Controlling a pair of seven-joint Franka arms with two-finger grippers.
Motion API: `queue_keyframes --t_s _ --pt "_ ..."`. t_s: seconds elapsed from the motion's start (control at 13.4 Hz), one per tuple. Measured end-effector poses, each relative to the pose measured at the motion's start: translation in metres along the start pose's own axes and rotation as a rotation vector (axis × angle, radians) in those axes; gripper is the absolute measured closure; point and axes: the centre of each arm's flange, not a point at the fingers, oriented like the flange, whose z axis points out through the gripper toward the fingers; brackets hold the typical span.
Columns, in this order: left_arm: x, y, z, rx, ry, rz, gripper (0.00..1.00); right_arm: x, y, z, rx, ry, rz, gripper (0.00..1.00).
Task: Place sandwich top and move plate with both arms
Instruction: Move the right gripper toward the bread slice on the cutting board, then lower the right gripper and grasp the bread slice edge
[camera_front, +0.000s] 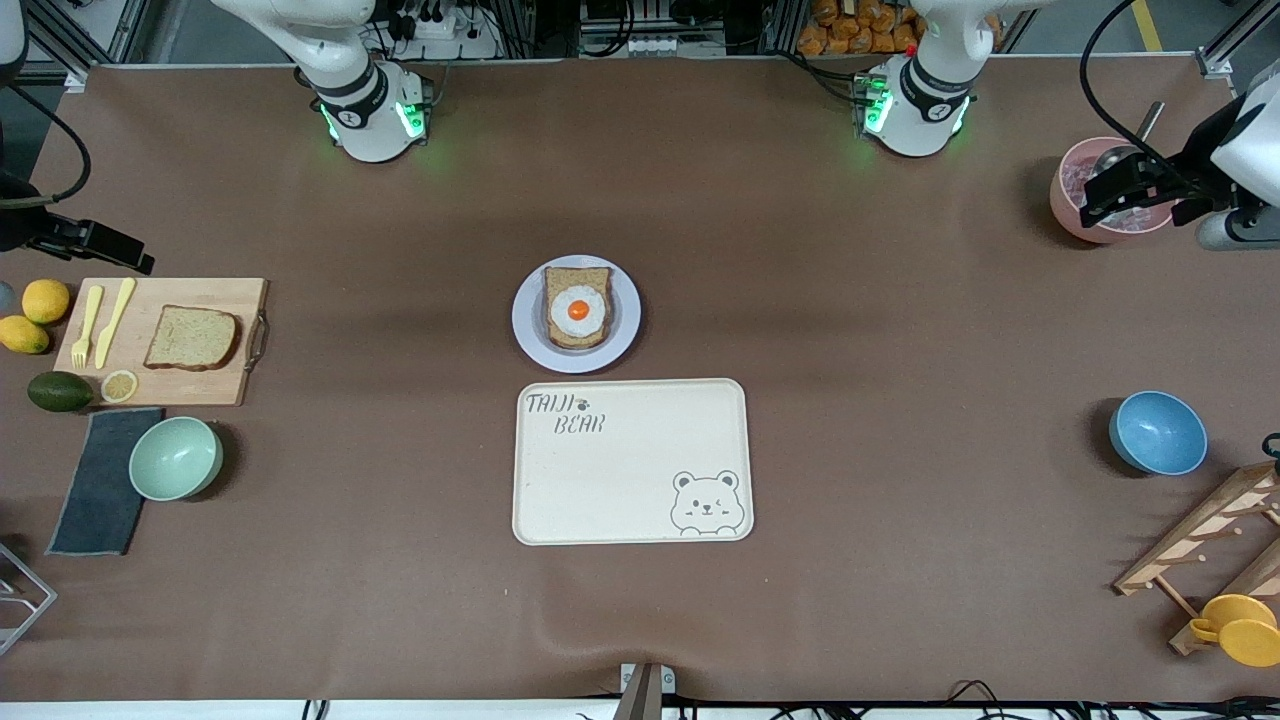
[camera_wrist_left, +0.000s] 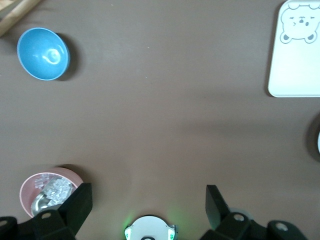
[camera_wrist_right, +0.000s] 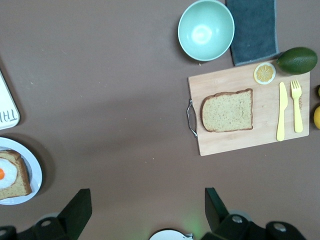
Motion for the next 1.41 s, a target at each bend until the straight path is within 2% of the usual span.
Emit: queue_keyframes --t_s 0.37,0.52,0.74,1.04,1.41 --pt "0.003 0.002 0.005 -0.004 -0.01 0.004 0.0 0.009 0.029 0.026 0.009 -0.01 -0.019 0.0" --pt "0.0 0.011 -0.001 0.02 0.005 0.017 0.0 0.013 0.031 0.04 0.01 -0.012 -0.016 0.0" --pt "-0.009 0.015 -0.013 0.033 0.031 0.021 0.0 0.021 0.055 0.083 0.018 -0.007 -0.033 0.0" --pt "-0.009 0.014 -0.012 0.034 0.029 0.018 0.0 0.035 0.096 0.134 0.033 -0.015 -0.053 0.0" --pt "-0.008 0.01 -0.008 0.034 0.022 0.011 0.0 0.068 0.13 0.199 -0.01 -0.014 -0.094 0.0"
